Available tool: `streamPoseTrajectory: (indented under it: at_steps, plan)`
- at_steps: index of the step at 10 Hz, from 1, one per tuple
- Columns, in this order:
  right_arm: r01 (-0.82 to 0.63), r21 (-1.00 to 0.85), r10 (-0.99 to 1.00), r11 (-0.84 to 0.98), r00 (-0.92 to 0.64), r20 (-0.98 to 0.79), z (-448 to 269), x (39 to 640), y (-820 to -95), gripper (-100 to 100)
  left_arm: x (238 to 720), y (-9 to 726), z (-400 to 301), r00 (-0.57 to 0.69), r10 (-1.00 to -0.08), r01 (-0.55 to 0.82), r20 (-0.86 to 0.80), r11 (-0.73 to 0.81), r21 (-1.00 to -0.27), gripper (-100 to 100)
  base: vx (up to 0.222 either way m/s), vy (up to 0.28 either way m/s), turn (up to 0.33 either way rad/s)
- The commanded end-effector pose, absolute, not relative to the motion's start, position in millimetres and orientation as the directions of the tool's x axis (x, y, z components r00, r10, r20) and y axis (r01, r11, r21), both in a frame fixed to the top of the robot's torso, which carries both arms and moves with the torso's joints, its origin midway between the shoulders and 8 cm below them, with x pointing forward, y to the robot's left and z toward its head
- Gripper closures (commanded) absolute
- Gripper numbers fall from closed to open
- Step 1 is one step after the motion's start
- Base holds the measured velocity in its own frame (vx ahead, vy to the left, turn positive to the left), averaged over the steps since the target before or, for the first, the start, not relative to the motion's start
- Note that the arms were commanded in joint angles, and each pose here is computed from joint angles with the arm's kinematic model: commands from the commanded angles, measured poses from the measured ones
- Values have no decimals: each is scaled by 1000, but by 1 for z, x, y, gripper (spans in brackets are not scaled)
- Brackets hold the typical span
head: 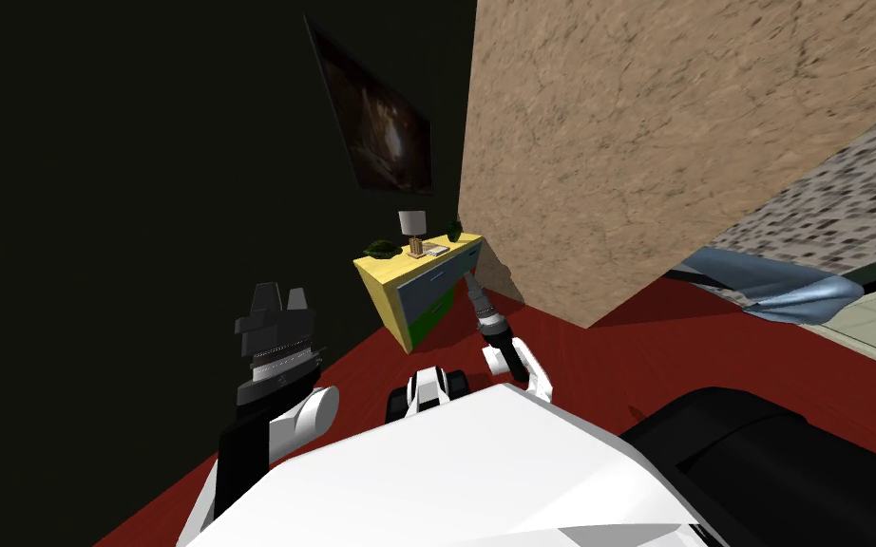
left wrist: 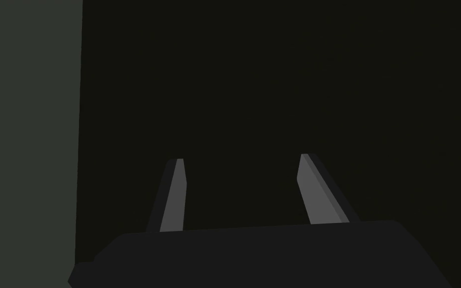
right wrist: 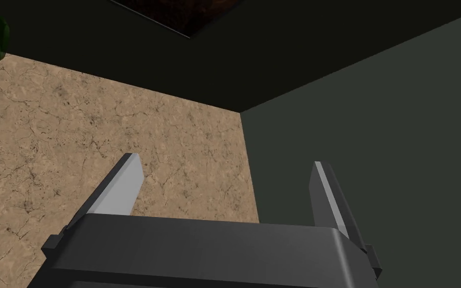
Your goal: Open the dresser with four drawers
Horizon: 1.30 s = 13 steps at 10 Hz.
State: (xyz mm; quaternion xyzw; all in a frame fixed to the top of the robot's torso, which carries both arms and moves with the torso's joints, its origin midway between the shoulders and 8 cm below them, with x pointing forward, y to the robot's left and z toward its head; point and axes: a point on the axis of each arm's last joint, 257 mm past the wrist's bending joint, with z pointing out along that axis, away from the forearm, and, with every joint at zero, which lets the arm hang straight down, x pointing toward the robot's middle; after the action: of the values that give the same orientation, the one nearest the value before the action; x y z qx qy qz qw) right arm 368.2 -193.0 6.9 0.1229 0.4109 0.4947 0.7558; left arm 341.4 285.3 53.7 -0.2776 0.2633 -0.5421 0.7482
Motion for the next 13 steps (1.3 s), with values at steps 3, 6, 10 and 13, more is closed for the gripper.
streamPoseTrajectory:
  at_steps: [3,6,10,13]
  plan:
    - [-614,552,766,564,139,-627,-26,383,-164,-100,341,285,54,274,-957,665,-93,258,-701,0,40,-32,83]
    - [-599,518,710,611,124,-694,-44,389,-148,-100,341,285,54,274,-957,665,-93,258,-701,0,24,-32,63]
    - [-586,473,643,658,109,-758,-63,395,-132,-100,341,285,54,274,-957,665,-93,258,-701,0,27,-22,45]
    - [-576,427,574,697,93,-813,-83,400,-117,-100,341,285,54,274,-957,665,-93,258,-701,0,35,-29,67]
